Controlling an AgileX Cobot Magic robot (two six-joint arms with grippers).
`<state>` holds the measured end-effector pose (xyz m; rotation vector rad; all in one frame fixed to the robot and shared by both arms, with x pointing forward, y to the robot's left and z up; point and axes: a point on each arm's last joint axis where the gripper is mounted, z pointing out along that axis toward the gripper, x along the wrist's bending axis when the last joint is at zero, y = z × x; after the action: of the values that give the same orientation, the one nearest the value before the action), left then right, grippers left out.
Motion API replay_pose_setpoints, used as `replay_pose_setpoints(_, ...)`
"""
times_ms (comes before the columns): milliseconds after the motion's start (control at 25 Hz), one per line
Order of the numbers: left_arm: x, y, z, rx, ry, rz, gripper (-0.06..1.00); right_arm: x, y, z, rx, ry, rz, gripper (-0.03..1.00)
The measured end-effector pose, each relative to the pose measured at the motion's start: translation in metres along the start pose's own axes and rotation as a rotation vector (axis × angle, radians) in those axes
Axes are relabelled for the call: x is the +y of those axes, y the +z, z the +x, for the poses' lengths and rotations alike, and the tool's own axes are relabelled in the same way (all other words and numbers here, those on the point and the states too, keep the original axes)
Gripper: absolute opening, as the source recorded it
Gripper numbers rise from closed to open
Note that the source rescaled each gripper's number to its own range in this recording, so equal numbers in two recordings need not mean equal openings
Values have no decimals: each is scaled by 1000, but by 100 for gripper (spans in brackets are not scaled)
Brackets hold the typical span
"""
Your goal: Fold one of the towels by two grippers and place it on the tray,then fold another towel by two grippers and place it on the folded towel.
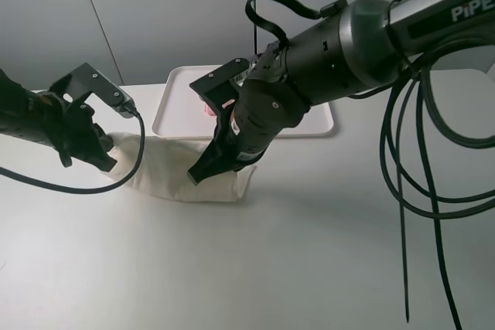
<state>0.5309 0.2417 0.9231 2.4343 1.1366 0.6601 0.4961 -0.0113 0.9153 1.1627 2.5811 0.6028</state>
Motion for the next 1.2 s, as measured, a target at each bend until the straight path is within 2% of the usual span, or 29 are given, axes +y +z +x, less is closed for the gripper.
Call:
replay_pose_setpoints(320, 4, 0, 4, 39, -26, -44, 0, 2, 9, -7, -81, 27, -48, 0)
replay_pose_setpoints(360, 4, 0, 4, 45, -38, -51, 1, 1, 12, -7, -85, 27, -47, 1)
replay_pose_setpoints(440, 6, 0, 6, 62, -64, -73, 6, 1, 14, -7, -83, 25, -51, 10)
replay_pose_setpoints(520, 7, 0, 7, 72, -74, -84, 20, 2, 15, -6, -75, 17, -66, 33)
replay_pose_setpoints(560, 8, 0, 7, 75, -76, -88, 32, 2, 15, -5, -70, 25, -72, 45)
replay_pose_setpoints(640, 9, 0, 8, 84, -81, -99, 62, 3, 15, -5, -66, 47, -85, 78)
replay_pose_setpoints(680, 9, 0, 8, 88, -88, -105, 76, 4, 15, -5, -66, 61, -89, 91)
replay_pose_setpoints(720, 10, 0, 9, 94, -92, -112, 89, 4, 16, -7, -68, 87, -90, 95)
replay_pose_setpoints(760, 10, -1, 10, 98, -97, -118, 95, 4, 16, -9, -72, 108, -89, 98)
replay_pose_setpoints(840, 11, -1, 10, 96, -96, -117, 97, 3, 16, -17, -88, 153, -73, 99)
replay_pose_setpoints(960, 16, 1, 13, 58, -116, -78, 92, 3, 14, -32, -87, 257, -50, 100)
replay_pose_setpoints(1080, 15, 10, 26, -9, -232, 28, 88, 1, 9, -47, -72, 305, 6, 100)
replay_pose_setpoints(1200, 15, 23, 42, -65, -316, 165, 88, 1, 5, -52, -33, 261, 91, 100)
